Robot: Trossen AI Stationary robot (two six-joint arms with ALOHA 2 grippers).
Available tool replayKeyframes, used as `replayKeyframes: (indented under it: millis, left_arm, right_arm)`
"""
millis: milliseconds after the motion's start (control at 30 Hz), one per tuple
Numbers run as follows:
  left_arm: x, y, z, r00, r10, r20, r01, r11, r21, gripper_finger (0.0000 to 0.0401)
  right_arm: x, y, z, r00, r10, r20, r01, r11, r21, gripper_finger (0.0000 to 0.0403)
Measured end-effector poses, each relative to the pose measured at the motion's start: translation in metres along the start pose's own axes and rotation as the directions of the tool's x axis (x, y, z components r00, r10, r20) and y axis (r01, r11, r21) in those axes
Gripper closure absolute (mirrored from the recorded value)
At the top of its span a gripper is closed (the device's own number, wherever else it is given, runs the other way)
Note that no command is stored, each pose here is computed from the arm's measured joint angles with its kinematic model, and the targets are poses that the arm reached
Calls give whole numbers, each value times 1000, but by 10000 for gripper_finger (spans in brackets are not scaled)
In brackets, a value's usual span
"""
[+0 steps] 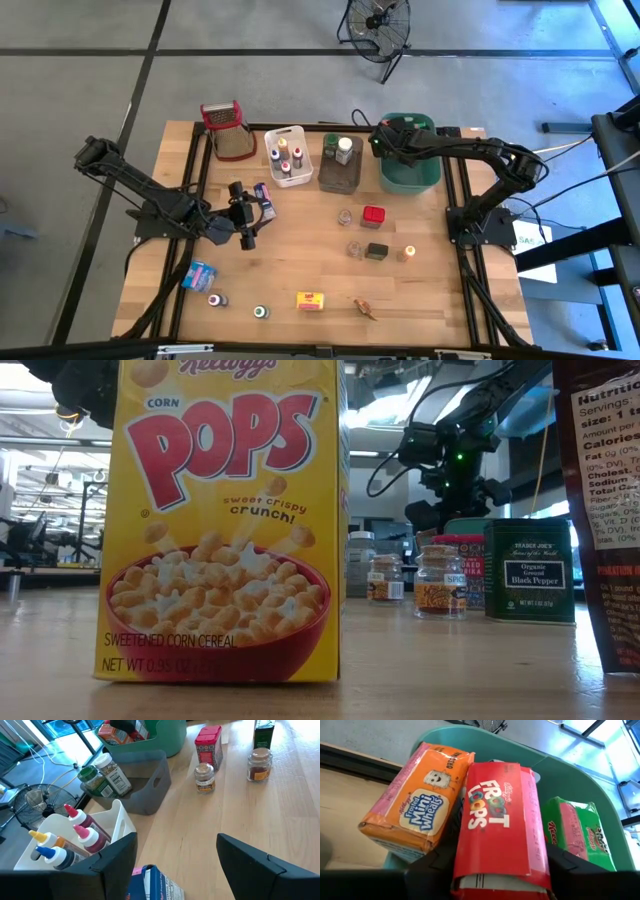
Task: Pick & Place Kitchen Items
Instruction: Put the red cereal box into the green bin
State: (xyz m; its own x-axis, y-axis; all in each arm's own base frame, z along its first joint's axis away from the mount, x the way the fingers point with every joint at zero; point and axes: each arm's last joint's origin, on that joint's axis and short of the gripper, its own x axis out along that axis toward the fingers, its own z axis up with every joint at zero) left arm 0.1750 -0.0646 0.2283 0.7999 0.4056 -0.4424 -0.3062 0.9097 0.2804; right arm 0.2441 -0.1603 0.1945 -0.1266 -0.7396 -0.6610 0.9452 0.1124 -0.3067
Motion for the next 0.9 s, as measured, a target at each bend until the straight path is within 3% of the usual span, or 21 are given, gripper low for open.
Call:
replayKeyframes:
  millis: [233, 900]
  left_arm:
    - [0, 0, 0, 1000, 0, 0, 0, 1000, 0, 134]
    - [0, 0, 0, 1000, -1, 0, 1, 1000, -26, 134]
  right_arm:
    - [3, -3, 2, 1000, -8, -5, 8, 1000, 19, 183]
    - [-13, -12, 12, 998, -66, 0, 66, 997, 35, 181]
